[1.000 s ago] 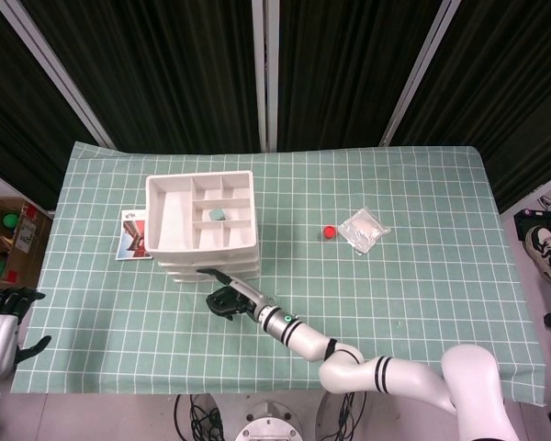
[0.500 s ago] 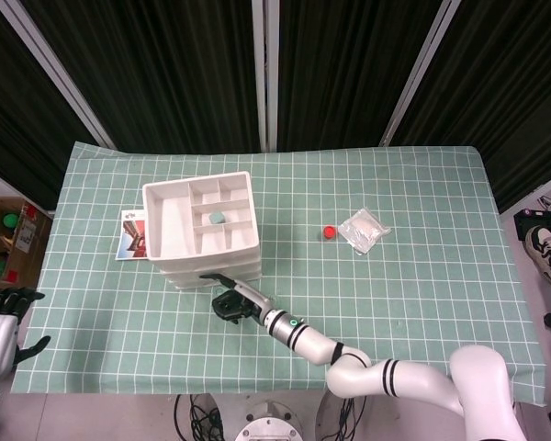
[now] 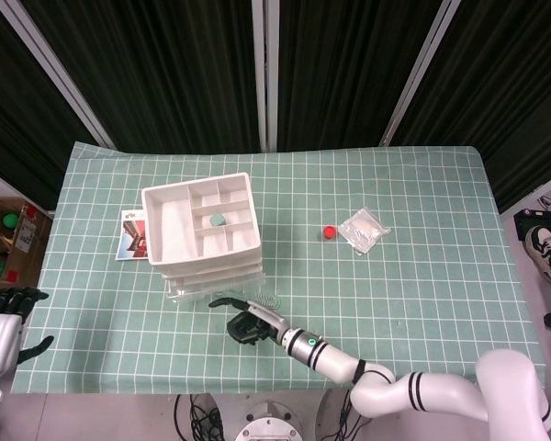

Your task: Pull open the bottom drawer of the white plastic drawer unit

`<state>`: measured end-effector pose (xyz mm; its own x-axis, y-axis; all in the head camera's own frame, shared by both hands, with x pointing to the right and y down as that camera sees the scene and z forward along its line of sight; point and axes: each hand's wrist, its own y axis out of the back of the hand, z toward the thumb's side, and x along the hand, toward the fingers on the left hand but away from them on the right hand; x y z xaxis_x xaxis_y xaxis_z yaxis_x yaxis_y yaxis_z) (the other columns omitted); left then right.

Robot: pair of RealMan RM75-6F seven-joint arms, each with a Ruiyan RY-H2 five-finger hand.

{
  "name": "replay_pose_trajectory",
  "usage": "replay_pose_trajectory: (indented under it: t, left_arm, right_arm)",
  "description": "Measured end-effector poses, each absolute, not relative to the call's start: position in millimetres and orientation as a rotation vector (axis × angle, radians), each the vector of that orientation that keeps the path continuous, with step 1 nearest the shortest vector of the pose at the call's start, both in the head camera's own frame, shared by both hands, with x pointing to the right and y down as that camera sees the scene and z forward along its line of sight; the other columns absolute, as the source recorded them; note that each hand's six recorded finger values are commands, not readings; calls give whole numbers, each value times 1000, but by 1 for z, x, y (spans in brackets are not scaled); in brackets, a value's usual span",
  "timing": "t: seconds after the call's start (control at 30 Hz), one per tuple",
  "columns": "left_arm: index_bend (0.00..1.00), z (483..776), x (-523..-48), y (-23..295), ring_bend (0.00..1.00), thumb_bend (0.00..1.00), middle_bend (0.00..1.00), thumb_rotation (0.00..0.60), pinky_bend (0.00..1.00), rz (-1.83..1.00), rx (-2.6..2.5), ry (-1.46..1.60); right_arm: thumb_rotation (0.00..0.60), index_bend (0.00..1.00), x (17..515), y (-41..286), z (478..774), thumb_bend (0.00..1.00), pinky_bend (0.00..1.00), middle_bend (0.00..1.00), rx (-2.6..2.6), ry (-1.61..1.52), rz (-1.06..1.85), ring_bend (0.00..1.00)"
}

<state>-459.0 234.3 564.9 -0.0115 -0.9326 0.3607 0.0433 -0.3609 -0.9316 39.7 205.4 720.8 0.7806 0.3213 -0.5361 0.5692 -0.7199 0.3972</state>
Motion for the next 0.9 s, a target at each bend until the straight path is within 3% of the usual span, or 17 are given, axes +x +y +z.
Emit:
replay_pose_trajectory:
  t: [0.1, 0.53, 0.9]
  left_arm:
    - [299, 564, -459, 234, 210, 58, 267, 600, 204, -1495, -1437, 980]
    - [299, 562, -453, 229, 210, 58, 267, 600, 204, -1479, -1432, 980]
    - [299, 563, -453, 228, 210, 58, 267, 600, 204, -1489, -1432, 970]
  right_arm:
    - [600, 121, 48, 205, 716, 578, 820, 744, 2509, 653, -619, 792]
    - [600, 93, 89, 173, 672, 564, 823, 745, 3093, 626, -861, 800]
    - [600, 92, 87, 142, 682, 569, 825, 748, 3066, 691, -1047, 802]
